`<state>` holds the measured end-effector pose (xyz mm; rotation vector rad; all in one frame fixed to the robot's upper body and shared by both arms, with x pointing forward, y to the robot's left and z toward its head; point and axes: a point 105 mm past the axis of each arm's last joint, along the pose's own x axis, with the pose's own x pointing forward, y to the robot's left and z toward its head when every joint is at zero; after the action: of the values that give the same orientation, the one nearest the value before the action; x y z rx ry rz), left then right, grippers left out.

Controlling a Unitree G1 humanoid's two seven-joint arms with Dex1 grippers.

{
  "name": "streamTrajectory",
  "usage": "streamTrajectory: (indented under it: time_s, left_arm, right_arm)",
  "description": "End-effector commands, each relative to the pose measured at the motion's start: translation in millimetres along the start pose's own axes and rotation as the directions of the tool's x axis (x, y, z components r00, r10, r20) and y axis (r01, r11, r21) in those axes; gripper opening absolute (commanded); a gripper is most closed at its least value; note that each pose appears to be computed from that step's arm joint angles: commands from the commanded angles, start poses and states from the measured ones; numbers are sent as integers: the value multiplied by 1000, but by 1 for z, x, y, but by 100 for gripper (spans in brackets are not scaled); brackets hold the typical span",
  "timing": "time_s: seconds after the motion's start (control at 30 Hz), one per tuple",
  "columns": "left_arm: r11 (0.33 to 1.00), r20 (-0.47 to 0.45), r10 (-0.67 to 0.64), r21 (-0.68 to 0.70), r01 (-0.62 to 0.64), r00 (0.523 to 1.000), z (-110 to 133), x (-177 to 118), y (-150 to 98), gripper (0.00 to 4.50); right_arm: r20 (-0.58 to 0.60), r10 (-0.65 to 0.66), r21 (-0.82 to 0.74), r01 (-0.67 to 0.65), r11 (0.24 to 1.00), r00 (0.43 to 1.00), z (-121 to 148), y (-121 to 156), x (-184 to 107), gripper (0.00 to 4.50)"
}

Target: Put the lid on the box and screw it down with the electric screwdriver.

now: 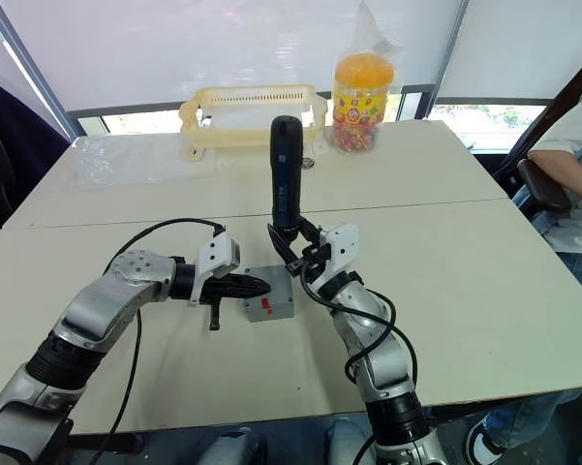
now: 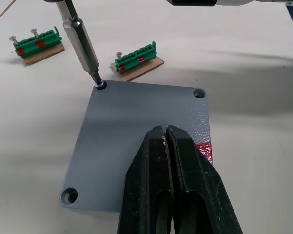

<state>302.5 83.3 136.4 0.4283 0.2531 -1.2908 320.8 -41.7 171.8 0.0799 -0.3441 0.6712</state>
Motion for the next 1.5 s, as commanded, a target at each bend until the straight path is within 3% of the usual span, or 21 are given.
streamTrajectory:
  time_s: [0.03, 0.93, 1.5]
  left_arm:
    - [1000, -43, 2, -28, -3, 999, -11, 0, -2, 5]
    - [999, -36, -3, -33, 2, 999, -10, 2, -3, 5]
    - [1000, -31, -13, -29, 12, 999, -8, 4, -5, 5]
  right_arm:
    - [-57, 14, 2, -14, 1000, 998, -15, 5, -5, 170]
    - [-144, -12, -86, 0, 996, 989, -36, -5, -11, 170]
    - [-144, -52, -137, 32, 990, 988, -35, -13, -12, 170]
